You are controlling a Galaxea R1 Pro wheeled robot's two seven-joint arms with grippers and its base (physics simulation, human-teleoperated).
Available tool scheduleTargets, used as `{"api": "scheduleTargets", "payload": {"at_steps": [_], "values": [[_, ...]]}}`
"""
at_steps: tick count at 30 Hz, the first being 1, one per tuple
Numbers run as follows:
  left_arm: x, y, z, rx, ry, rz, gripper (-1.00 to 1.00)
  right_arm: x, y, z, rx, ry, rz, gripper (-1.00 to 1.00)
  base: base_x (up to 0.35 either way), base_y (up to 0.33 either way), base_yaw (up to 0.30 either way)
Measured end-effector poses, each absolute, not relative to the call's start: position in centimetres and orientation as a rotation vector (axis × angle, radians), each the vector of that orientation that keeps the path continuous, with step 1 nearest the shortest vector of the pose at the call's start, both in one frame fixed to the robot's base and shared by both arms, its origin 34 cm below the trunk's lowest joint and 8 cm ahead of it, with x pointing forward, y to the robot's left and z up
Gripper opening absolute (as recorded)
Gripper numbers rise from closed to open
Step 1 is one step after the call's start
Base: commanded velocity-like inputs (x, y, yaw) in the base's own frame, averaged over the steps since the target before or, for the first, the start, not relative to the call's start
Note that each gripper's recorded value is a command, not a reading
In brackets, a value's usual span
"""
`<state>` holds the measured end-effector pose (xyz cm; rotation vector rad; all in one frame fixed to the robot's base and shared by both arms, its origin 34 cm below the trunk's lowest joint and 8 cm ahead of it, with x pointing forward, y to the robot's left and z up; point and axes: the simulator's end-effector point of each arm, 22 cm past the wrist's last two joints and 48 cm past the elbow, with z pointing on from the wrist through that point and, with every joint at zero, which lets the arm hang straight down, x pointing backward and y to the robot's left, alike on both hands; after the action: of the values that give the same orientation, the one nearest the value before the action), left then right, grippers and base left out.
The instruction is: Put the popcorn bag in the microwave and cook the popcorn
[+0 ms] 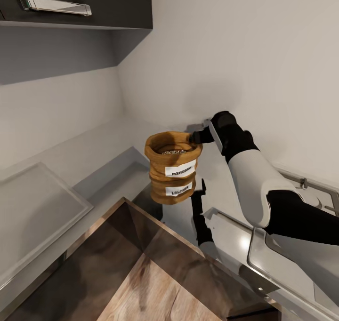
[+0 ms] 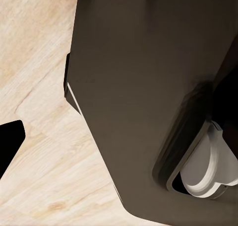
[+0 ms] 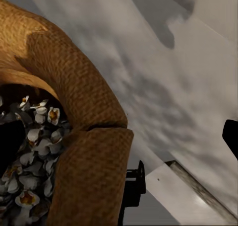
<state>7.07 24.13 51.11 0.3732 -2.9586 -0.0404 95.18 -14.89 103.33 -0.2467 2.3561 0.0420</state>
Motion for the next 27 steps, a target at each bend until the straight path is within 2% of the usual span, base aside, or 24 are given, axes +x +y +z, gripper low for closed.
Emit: {"api": "scheduleTargets", "payload": {"at_steps": [23, 24, 27], "values": [[7.1, 24.1, 51.1, 0.374, -2.959, -0.04, 1.0, 94.6, -14.7, 101.7, -0.262, 2.396, 0.043, 1.0, 0.0, 0.0, 0.0], [7.1, 24.1, 51.1, 0.374, -2.959, -0.04, 1.0, 94.6, -14.7, 101.7, -0.262, 2.397, 0.044, -1.0, 0.0, 0.0, 0.0], [7.1, 24.1, 51.1, 0.374, -2.959, -0.04, 1.0, 94.5, -14.5, 101.4, -0.26, 2.404, 0.058, -1.0, 0.0, 0.0, 0.0]]}}
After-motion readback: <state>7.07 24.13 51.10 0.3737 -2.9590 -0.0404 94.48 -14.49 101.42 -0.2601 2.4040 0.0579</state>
